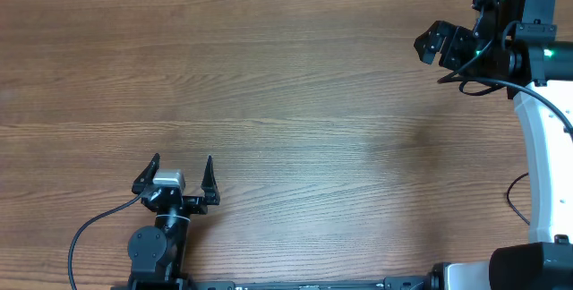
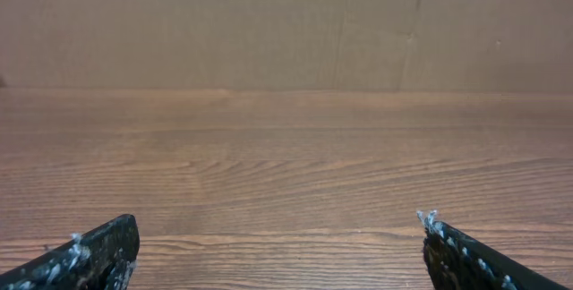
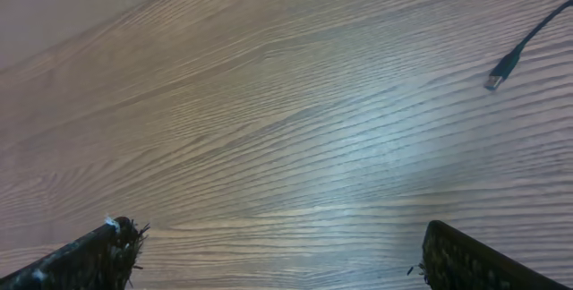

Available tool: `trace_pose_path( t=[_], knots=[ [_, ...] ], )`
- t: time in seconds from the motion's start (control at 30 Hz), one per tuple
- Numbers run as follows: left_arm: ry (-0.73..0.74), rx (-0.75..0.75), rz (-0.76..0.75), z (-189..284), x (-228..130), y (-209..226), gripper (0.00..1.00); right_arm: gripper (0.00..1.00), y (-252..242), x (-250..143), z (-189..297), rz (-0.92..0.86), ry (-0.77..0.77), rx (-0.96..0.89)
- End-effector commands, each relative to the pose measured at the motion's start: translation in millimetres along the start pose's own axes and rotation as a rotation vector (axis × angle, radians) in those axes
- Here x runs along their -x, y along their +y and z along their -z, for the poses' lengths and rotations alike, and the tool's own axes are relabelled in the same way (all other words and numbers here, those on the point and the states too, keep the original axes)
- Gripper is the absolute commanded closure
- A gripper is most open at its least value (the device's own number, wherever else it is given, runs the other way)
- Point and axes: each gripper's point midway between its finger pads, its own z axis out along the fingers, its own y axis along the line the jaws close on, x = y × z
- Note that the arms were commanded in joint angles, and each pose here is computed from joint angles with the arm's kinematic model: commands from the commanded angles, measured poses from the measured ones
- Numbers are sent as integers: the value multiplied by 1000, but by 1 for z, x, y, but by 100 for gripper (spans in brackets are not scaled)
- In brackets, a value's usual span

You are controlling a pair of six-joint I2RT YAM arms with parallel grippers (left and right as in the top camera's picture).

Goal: Untangle cables

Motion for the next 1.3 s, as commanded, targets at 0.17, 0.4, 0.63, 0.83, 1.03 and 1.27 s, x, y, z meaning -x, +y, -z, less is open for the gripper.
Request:
trace_pose_path(
  t=[0.17, 0.4, 0.63, 0.83, 1.03, 1.27],
  knots=[
    [-6, 0, -18, 0, 0, 1, 1, 0, -10, 2, 4, 0, -22, -64],
    [-6, 0, -18, 0, 0, 1, 0, 0, -5, -1, -3, 32, -126, -39],
    [-6, 0, -18, 0, 0, 1, 1, 0, -6, -28, -19, 71, -201, 4],
    [-6, 0, -18, 0, 0, 1, 0, 0, 8, -57, -32, 143, -322, 92],
    [-6, 0, -18, 0, 0, 1, 1, 0, 15, -85, -35, 198, -451, 173],
    [-6, 0, -18, 0, 0, 1, 0, 0, 1, -125, -35, 219, -545, 213]
  ],
)
